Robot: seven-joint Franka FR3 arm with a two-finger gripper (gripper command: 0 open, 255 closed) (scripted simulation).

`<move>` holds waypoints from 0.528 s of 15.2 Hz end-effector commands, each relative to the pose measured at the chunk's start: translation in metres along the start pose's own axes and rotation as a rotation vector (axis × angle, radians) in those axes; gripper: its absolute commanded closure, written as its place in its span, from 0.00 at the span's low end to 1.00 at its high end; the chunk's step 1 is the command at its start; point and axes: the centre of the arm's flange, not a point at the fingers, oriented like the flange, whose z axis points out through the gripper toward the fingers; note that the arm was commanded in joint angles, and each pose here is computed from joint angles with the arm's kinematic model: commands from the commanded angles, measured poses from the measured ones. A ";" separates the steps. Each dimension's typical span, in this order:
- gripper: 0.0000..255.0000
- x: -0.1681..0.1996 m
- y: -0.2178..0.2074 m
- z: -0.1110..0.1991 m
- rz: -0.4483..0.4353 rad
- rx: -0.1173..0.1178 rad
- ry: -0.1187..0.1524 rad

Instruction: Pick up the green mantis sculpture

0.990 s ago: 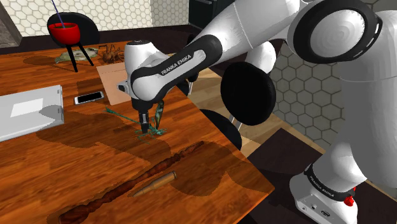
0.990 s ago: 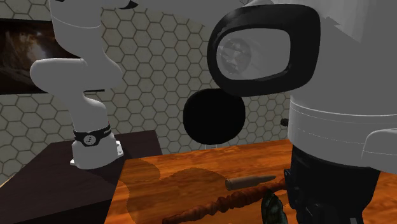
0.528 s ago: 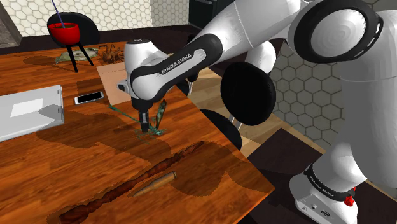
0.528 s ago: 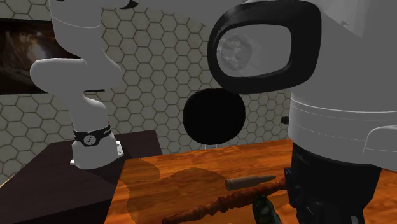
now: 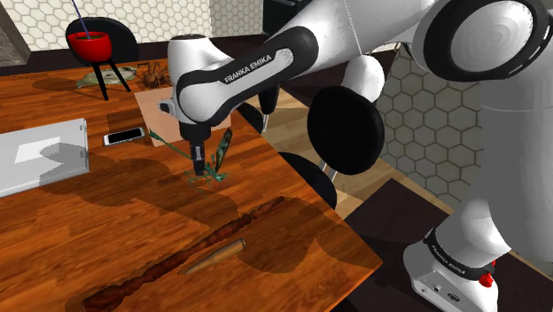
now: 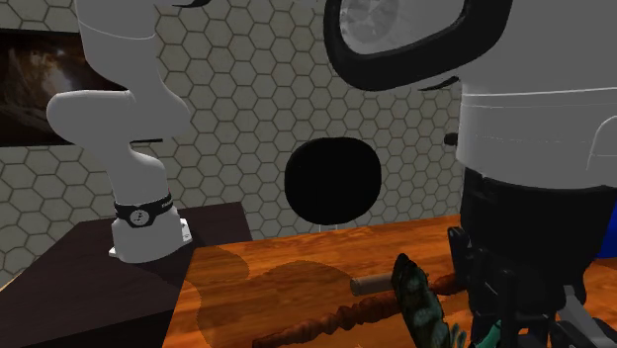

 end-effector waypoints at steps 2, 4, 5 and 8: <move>1.00 0.001 -0.001 -0.016 0.000 0.000 0.000; 1.00 0.002 -0.002 -0.027 0.000 0.000 0.000; 1.00 0.003 -0.002 -0.032 0.000 0.000 0.000; 1.00 0.003 -0.002 -0.038 0.000 0.000 0.000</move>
